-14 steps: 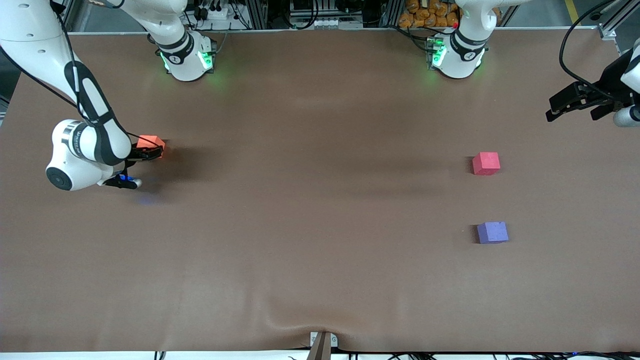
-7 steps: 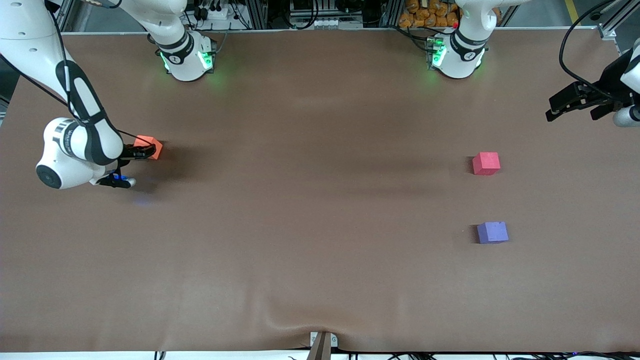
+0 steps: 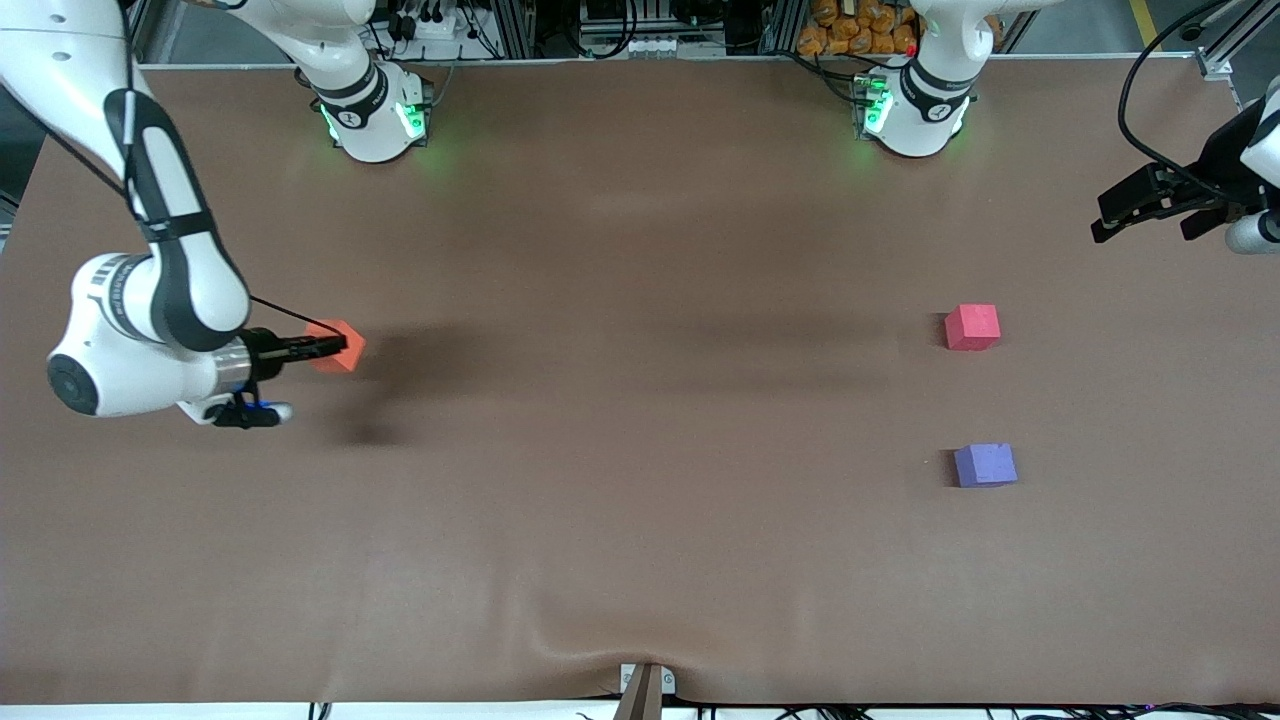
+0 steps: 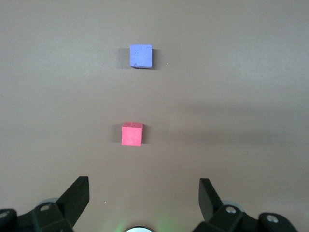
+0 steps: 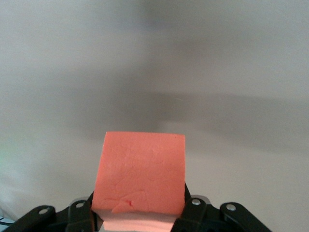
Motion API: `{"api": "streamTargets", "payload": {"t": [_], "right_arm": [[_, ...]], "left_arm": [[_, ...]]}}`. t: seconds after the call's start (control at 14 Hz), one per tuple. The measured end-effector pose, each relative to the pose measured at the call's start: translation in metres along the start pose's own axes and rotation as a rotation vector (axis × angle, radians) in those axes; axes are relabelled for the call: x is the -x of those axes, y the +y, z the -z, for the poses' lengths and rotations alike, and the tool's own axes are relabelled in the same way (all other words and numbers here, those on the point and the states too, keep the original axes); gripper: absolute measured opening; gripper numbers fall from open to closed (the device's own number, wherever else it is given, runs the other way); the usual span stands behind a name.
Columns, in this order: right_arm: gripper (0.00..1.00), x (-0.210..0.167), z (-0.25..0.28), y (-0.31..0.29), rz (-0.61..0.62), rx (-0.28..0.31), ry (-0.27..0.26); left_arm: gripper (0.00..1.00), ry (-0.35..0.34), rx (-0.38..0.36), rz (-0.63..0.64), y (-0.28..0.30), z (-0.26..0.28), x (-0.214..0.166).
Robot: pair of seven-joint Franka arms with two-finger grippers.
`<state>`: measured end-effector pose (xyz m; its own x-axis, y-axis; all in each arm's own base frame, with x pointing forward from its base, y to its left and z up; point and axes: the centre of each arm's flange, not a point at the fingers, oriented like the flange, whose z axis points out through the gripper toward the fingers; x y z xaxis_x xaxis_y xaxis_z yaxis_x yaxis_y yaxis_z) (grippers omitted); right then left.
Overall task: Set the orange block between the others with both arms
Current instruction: 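Close the right gripper on the orange cube and lift it, then carry the orange cube with the right gripper toward the table middle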
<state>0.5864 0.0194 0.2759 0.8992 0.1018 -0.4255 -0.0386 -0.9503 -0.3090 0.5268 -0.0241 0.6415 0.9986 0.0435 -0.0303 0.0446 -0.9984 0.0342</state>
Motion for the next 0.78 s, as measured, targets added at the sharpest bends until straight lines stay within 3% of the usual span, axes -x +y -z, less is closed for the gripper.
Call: {"api": "streamTargets", "payload": {"t": [0.14, 0.43, 0.57, 0.78], "right_arm": [[0.58, -0.012, 0.002, -0.035, 0.045, -0.015, 0.023], [0.58, -0.048, -0.017, -0.102, 0.093, -0.102, 0.08], [0.58, -0.065, -0.04, -0.127, 0.047, -0.115, 0.117], [0.58, -0.072, -0.064, -0.184, -0.057, -0.12, 0.112]], "left_arm": [[1.0, 0.0, 0.0, 0.0, 0.0, 0.0, 0.0], [1.0, -0.004, 0.0, 0.0, 0.0, -0.002, -0.001], [1.0, -0.006, 0.0, 0.0, 0.0, -0.003, -0.001], [1.0, -0.007, 0.0, 0.0, 0.0, -0.003, -0.002]]}}
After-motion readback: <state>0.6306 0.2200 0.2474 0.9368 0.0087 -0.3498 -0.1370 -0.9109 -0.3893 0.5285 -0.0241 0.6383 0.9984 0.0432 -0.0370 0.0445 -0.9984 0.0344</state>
